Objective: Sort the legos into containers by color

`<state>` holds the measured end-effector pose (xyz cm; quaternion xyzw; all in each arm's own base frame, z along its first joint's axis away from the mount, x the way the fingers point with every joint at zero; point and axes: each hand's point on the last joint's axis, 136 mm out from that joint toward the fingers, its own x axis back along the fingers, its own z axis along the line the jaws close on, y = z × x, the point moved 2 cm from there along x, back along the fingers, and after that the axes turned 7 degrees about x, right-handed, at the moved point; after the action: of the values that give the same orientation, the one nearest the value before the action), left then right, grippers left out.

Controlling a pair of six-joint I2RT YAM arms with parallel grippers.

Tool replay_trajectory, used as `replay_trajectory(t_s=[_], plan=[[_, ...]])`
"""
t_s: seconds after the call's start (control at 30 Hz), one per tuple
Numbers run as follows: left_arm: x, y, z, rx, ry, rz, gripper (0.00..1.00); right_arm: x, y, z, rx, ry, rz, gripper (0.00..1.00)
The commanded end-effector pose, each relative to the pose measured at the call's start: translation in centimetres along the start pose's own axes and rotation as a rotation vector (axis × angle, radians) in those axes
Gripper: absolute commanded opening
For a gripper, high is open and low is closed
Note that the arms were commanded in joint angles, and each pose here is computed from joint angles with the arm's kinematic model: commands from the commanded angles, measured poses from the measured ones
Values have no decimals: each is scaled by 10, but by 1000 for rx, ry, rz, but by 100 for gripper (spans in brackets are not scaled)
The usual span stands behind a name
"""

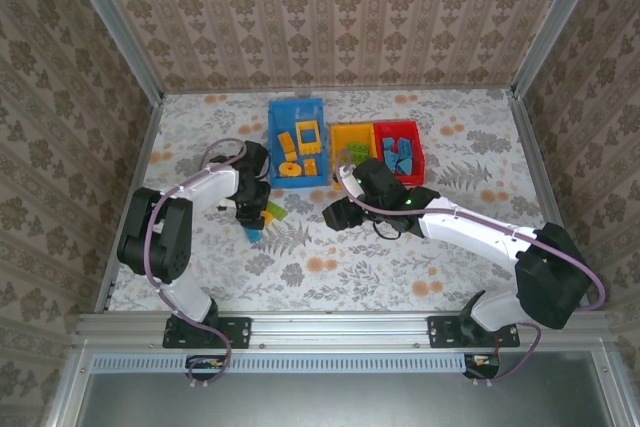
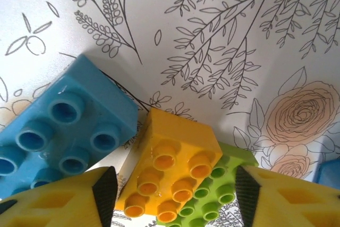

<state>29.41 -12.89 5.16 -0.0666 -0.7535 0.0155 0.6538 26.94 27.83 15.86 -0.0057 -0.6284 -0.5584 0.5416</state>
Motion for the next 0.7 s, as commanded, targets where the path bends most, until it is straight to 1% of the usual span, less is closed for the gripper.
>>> replay_trajectory(t_s=[0.0, 0.23, 0.57, 0.67], plan=[[-11, 8, 14, 38, 67, -23, 60, 1, 11, 3, 10, 7, -21, 65], [-14, 8, 18, 29, 85, -18, 53, 0, 11, 3, 10, 7, -19, 65], [-5, 8, 22, 15, 103, -42, 43, -3, 11, 2, 3, 7, -19, 65], [-7, 8, 22, 8, 103, -40, 43, -4, 11, 3, 0, 13, -21, 65]])
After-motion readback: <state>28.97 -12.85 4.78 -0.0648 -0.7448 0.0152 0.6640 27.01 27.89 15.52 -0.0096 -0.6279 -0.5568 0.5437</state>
